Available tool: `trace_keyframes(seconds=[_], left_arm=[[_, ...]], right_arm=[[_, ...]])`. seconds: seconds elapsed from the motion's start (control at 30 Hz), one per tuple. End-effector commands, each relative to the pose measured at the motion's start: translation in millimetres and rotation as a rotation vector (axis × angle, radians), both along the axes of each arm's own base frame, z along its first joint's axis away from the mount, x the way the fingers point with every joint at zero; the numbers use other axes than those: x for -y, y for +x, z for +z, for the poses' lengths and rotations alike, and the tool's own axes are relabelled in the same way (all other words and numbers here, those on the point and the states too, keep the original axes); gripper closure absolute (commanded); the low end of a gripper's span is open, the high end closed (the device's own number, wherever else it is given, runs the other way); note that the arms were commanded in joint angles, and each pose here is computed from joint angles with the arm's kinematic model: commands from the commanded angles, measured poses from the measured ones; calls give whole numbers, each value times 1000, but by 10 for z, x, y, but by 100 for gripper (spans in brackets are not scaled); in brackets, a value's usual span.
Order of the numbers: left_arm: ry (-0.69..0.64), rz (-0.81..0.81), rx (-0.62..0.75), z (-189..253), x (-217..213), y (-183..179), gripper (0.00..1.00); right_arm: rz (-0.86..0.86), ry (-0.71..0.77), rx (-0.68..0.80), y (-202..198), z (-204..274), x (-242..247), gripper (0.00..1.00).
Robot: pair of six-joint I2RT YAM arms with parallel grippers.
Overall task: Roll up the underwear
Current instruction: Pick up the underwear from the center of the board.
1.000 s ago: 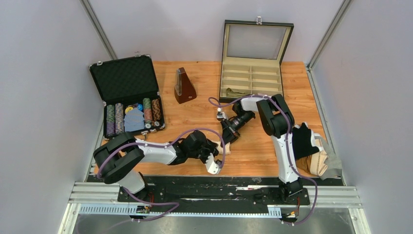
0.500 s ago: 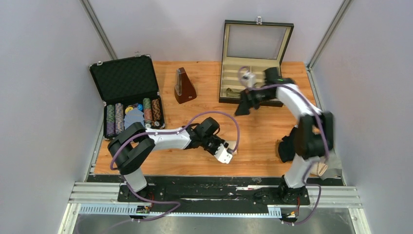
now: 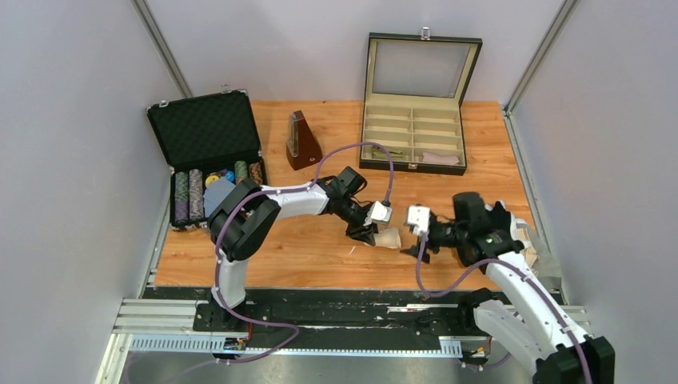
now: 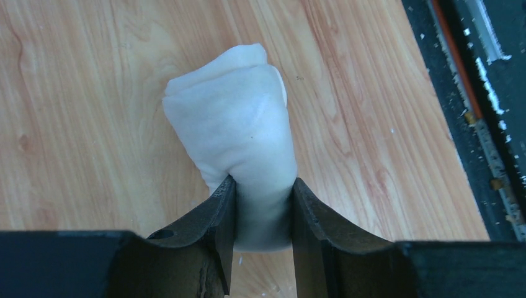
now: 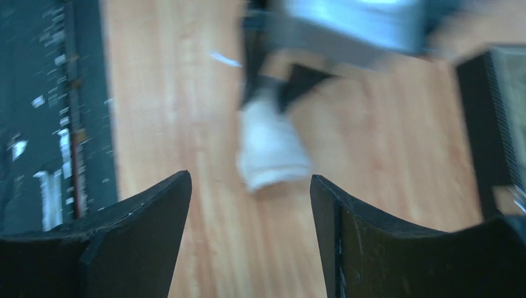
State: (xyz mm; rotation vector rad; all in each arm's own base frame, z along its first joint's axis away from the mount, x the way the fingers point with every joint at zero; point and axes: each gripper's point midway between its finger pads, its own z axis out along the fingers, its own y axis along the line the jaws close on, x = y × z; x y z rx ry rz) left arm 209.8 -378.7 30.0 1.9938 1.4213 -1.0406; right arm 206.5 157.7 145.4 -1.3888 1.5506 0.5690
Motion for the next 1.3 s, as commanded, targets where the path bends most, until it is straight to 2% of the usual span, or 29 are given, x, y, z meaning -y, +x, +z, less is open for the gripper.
trace_keyframes(seconds=[0.0,0.13,0.47,0.63,0.77,1.0,1.07,1.13,1.2,1.23,1.27], left_arm=[[353,82,-397,-646,-616,-620,87],[354,98,-418,-662,-628,-594,87],[362,81,-493,-623,-620,-634,87],[352,82,-553,-589,-603,-618,87],[344,75,-621,-532,-593,-598,87],[303,74,-736,-369,-541,-551,87],[298,71,-770,-322,-527,-546,87],[297,77,-792,-273,-511,-522,86],[304,114,-790,-212,-490,-448,73],[279,137,-761,-196,-457,-344,60],[280,180,-752,-84,-453,-280,55]], right_arm=[[208,-111,151,-252,-212,-276,27],[283,-171,221,-231,-384,-444,25],[280,-267,322,113,-662,-665,28],[354,-312,295,96,-849,-727,34],[418,-348,218,17,-1005,-737,40],[427,-404,183,42,-1212,-747,48],[429,-404,170,48,-1239,-781,54],[442,-401,141,26,-1260,-810,78],[458,-403,105,-15,-1257,-811,99],[458,-407,93,-28,-1232,-801,100],[450,-410,90,-25,-1183,-788,100]])
